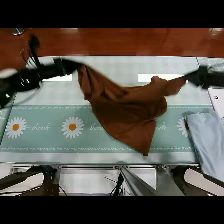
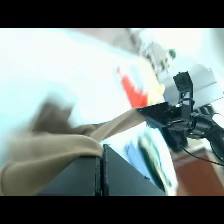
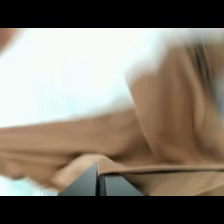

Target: Fold the shirts.

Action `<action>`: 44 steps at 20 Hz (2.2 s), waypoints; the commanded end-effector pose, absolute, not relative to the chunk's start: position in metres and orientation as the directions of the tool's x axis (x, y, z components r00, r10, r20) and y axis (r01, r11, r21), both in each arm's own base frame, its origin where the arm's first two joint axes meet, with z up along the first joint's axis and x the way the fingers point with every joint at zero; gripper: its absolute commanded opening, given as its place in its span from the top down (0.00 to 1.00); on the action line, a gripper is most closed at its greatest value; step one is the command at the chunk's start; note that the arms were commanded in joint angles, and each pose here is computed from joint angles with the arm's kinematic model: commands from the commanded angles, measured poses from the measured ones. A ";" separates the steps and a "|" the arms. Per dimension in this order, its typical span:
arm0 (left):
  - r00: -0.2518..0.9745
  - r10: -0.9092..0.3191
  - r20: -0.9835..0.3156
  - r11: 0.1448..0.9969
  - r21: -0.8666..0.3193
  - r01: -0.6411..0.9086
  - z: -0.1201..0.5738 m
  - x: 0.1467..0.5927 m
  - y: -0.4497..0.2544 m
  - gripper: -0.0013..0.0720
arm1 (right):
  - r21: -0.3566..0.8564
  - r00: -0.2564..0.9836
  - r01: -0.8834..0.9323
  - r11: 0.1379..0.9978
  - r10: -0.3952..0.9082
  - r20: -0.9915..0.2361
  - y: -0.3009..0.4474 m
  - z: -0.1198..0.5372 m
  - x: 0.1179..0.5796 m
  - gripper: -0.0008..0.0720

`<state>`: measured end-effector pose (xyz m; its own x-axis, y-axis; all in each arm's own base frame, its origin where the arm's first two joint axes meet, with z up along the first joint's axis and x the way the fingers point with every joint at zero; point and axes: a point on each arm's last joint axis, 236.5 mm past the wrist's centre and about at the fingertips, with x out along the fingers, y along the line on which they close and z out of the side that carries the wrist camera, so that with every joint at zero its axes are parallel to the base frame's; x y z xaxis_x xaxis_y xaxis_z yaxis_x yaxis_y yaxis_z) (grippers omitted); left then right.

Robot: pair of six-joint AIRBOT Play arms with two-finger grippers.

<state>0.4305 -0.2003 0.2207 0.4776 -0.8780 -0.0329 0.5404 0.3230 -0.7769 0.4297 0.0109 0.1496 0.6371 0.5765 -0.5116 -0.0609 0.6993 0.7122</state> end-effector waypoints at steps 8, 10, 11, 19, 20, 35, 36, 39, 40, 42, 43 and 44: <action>0.922 -0.374 0.100 0.923 -0.052 0.380 0.549 0.279 -0.086 0.95 | 0.131 0.975 -0.199 0.971 0.210 -0.074 0.028 0.510 0.287 0.95; 0.945 -0.287 0.159 0.957 -0.008 0.291 0.567 0.232 -0.067 0.95 | 0.075 0.984 -0.177 0.981 0.179 -0.020 0.037 0.526 0.245 0.95; 0.946 -0.267 0.186 0.963 0.013 0.269 0.573 0.211 -0.064 0.95 | 0.049 0.987 -0.162 0.986 0.162 -0.006 0.041 0.529 0.226 0.95; 0.976 -0.213 0.049 0.976 0.047 0.210 0.526 0.136 -0.055 0.95 | 0.025 1.000 -0.018 1.000 0.019 -0.013 0.040 0.519 0.146 0.95; 0.981 -0.193 -0.006 0.980 0.043 0.193 0.512 0.141 -0.050 0.95 | 0.028 1.000 -0.006 1.000 0.006 -0.019 0.038 0.517 0.144 0.95; 0.771 -0.240 -0.590 0.962 -0.251 0.107 0.230 0.449 -0.045 0.95 | 0.516 0.715 0.020 0.856 0.348 -0.606 0.002 0.169 0.379 0.95; 0.775 -0.264 -0.574 0.949 -0.300 0.100 0.216 0.473 -0.050 0.95 | 0.558 0.716 0.014 0.830 0.380 -0.585 0.003 0.154 0.407 0.95; 0.798 -0.324 -0.509 0.888 -0.455 0.070 0.182 0.530 -0.066 0.95 | 0.636 0.694 0.035 0.771 0.439 -0.571 0.013 0.106 0.481 0.95; 0.796 -0.342 -0.499 0.866 -0.497 0.060 0.171 0.541 -0.072 0.95 | 0.655 0.683 0.041 0.755 0.456 -0.570 0.018 0.092 0.505 0.95; 0.764 -0.375 -0.525 0.836 -0.547 0.035 0.138 0.553 -0.083 0.95 | 0.696 0.676 0.053 0.716 0.487 -0.553 0.026 0.074 0.545 0.95; 0.741 -0.390 -0.547 0.829 -0.558 0.024 0.123 0.555 -0.089 0.95 | 0.729 0.677 0.075 0.680 0.502 -0.538 0.026 0.067 0.563 0.95; 0.714 -0.402 -0.573 0.828 -0.561 0.016 0.108 0.554 -0.093 0.95 | 0.766 0.676 0.094 0.636 0.524 -0.518 0.029 0.063 0.575 0.95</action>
<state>0.5368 -0.0793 0.1450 0.7428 -0.3617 -0.5634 0.0545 0.8714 -0.4876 0.5253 0.0192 0.0927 0.6717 0.4777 -0.5662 0.0429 0.7379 0.6735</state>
